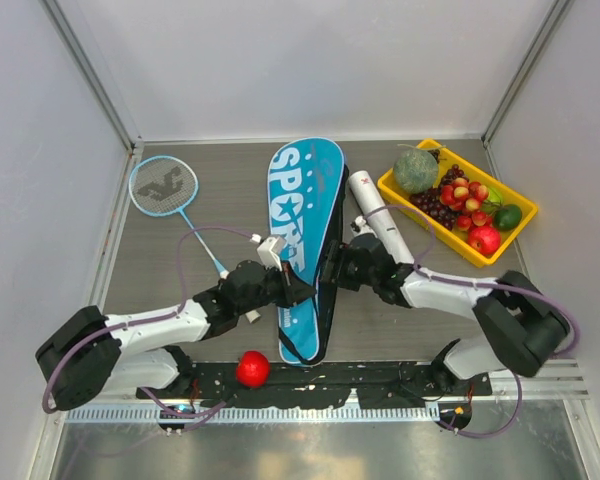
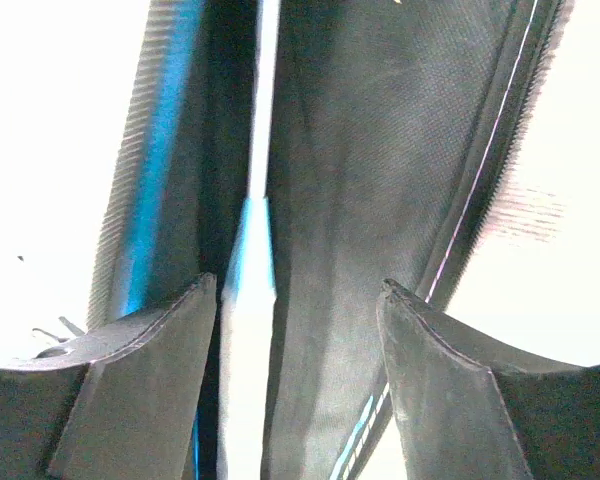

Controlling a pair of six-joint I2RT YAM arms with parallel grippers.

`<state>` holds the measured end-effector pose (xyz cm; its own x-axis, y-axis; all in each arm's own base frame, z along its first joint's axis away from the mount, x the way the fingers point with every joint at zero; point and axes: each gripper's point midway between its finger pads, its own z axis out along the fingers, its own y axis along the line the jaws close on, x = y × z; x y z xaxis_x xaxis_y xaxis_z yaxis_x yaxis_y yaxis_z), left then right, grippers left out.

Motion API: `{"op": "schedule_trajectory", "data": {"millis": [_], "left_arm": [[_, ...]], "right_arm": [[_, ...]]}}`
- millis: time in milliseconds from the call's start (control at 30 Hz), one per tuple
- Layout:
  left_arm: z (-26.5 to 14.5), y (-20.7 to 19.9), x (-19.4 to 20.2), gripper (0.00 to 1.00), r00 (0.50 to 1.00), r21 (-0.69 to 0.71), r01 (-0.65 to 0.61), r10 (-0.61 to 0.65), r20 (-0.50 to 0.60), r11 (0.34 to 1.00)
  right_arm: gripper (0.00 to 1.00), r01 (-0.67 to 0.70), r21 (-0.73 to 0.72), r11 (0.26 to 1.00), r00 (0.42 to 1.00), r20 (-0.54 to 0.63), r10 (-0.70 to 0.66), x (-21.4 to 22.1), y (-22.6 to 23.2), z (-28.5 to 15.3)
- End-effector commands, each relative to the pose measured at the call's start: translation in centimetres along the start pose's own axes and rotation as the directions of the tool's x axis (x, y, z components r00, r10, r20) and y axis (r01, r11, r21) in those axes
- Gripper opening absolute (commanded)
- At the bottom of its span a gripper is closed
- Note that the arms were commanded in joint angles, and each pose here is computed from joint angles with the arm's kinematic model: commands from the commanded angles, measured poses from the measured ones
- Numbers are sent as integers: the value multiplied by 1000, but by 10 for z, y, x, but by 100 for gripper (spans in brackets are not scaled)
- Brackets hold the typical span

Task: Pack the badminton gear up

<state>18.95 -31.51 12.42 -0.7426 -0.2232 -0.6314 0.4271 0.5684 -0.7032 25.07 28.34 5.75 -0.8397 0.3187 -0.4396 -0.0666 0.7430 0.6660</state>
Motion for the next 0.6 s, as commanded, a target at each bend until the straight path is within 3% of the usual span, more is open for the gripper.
{"op": "schedule_trajectory", "data": {"millis": [0, 200, 233, 367, 467, 567], "left_arm": [[-3, 5, -11, 0, 999, -77, -30, 31, 17, 997], [0, 16, -14, 0, 999, -165, -37, 37, -4, 986], [1, 18, -12, 4, 999, -178, -38, 36, -15, 983], [-2, 21, -21, 43, 1000, -244, -27, 26, -10, 969], [-20, 39, -42, 60, 998, -420, -47, 57, 13, 906], [-52, 61, -71, 69, 992, -615, -75, 119, 31, 785]], "right_arm": [[72, 157, -100, 983, 986, 80, -149, -28, 46, -42], [73, 181, -98, 979, 980, 107, -170, -28, 43, -75], [73, 182, -108, 977, 979, 117, -169, -28, 44, -79], [72, 174, -118, 978, 978, 136, -157, -28, 43, -89], [72, 177, -124, 976, 976, 149, -158, -28, 43, -97], [71, 194, -138, 971, 968, 186, -167, -30, 44, -110]]}}
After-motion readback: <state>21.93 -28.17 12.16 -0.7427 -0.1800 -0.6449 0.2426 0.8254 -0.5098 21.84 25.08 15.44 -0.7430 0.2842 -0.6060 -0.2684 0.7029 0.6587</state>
